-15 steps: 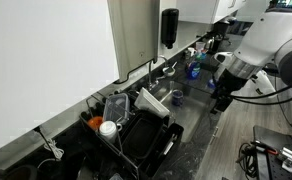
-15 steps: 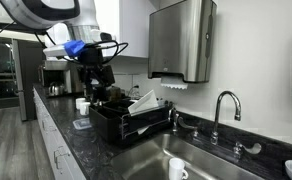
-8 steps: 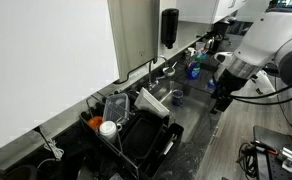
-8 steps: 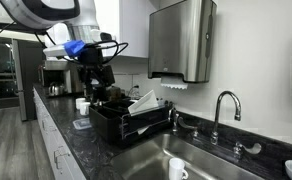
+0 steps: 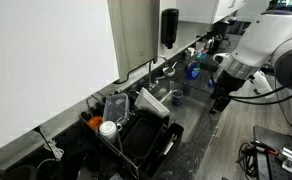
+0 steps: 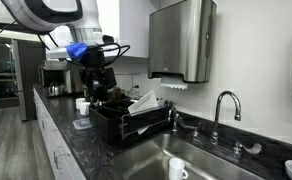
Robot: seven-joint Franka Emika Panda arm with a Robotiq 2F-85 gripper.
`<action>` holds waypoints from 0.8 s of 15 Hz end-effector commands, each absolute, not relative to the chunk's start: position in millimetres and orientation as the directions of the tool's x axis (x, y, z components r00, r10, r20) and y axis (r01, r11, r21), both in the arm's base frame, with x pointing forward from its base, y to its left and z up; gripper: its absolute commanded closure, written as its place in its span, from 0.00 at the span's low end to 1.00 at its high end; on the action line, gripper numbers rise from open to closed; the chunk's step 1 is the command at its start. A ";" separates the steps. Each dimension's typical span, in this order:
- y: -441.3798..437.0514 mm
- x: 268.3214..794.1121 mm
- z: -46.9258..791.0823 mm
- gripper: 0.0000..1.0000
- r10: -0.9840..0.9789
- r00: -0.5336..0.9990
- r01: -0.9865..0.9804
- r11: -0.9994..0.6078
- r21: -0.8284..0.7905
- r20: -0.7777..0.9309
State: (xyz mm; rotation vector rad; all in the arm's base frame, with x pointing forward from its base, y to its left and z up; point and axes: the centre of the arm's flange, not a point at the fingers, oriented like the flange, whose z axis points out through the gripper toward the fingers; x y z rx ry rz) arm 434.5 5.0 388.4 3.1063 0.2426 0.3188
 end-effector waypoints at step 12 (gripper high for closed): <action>-45.9 533.3 300.0 0.00 0.047 0.979 0.043 -0.999 0.021 0.200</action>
